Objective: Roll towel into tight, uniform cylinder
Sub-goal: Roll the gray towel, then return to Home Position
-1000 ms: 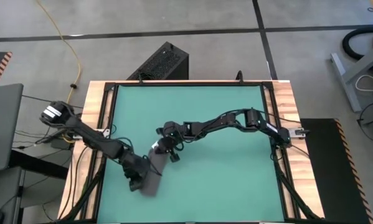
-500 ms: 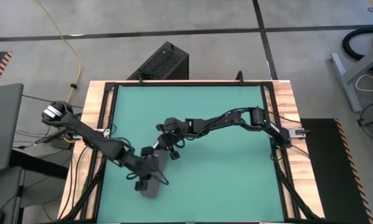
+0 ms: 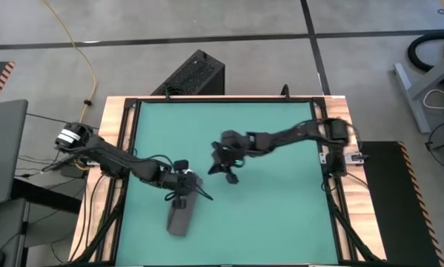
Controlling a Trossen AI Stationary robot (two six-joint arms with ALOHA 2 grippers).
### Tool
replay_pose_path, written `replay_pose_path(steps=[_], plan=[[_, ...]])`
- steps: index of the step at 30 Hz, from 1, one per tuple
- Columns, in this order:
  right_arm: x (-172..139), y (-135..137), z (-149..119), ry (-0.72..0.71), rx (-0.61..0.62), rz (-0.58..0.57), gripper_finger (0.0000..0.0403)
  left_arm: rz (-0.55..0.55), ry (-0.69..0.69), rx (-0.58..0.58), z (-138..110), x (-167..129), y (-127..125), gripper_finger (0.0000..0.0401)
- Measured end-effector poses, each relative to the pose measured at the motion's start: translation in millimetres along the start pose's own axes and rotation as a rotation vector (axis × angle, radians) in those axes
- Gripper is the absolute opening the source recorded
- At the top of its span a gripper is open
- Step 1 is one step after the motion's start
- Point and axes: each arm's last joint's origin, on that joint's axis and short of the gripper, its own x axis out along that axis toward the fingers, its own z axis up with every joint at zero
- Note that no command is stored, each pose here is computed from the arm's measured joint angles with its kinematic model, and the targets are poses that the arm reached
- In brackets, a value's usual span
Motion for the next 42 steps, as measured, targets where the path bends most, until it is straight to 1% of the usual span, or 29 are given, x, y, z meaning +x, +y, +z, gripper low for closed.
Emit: replay_pose_path(steps=[3, 4, 7, 10, 12, 15, 18, 20, 25, 27, 29, 31, 32, 34, 37, 40, 42], plan=[[-25.1, 19.9, -15.4, -0.066, 0.023, -0.060, 0.0018, 0.009, 0.006, -0.037, -16.1, 9.4, 4.9, 0.0033], [-32.4, 28.1, -21.7, -0.089, 0.028, -0.061, 0.0018, 0.015, 0.005, -0.053, -20.8, 12.1, 6.7, 0.0026], [-49.9, 52.6, -36.8, -0.154, 0.034, -0.096, 0.0018, 0.048, 0.009, -0.103, -30.6, 11.7, 11.8, 0.0006], [-62.4, 73.8, -48.9, -0.189, 0.041, -0.134, 0.0018, 0.080, 0.024, -0.159, -37.4, 4.8, 15.6, 0.0003], [-67.5, 85.3, -57.1, -0.184, 0.055, -0.149, 0.0018, 0.085, 0.038, -0.196, -41.2, -1.0, 16.4, 0.0003], [-71.6, 97.5, -62.5, -0.181, 0.060, -0.195, 0.0018, 0.057, 0.020, -0.184, -43.1, -8.8, 9.6, 0.0003], [-72.7, 106.6, -61.4, -0.185, 0.052, -0.231, 0.0018, -0.007, 0.000, -0.168, -43.1, -16.5, 1.4, 0.0004], [-73.8, 110.8, -59.3, -0.191, 0.040, -0.242, 0.0018, -0.017, -0.036, -0.162, -40.1, -24.5, -2.4, 0.0004], [-86.2, 111.9, -48.6, -0.248, 0.025, -0.264, 0.0018, -0.030, -0.267, -0.136, -18.1, -59.3, -7.6, 0.0004], [-93.7, 110.5, -43.6, -0.275, 0.025, -0.275, 0.0020, 0.002, -0.346, -0.118, -15.2, -71.5, -4.6, 0.0004], [-102.9, 108.8, -38.1, -0.306, 0.029, -0.288, 0.0023, 0.043, -0.441, -0.096, -8.9, -81.7, 1.0, 0.0004], [-113.6, 105.7, -33.3, -0.328, 0.040, -0.308, 0.0025, 0.084, -0.505, -0.076, -3.4, -87.0, 10.5, 0.0004], [-119.4, 103.6, -32.4, -0.325, 0.047, -0.322, 0.0026, 0.088, -0.540, -0.068, 0.4, -88.3, 16.2, 0.0004], [-130.2, 99.2, -30.3, -0.331, 0.057, -0.351, 0.0026, 0.057, -0.587, -0.047, 2.9, -87.5, 30.6, 0.0002], [-145.1, 90.3, -29.3, -0.333, 0.076, -0.405, 0.0025, 0.011, -0.670, -0.053, -0.8, -84.4, 57.6, 0.0001], [-153.2, 80.0, -33.5, -0.299, 0.103, -0.448, 0.0025, 0.001, -0.739, -0.091, -19.2, -83.3, 82.3, 0.0000], [-157.1, 75.1, -38.4, -0.255, 0.125, -0.468, 0.0026, 0.006, -0.790, -0.115, -34.7, -87.4, 92.2, 0.0000]])
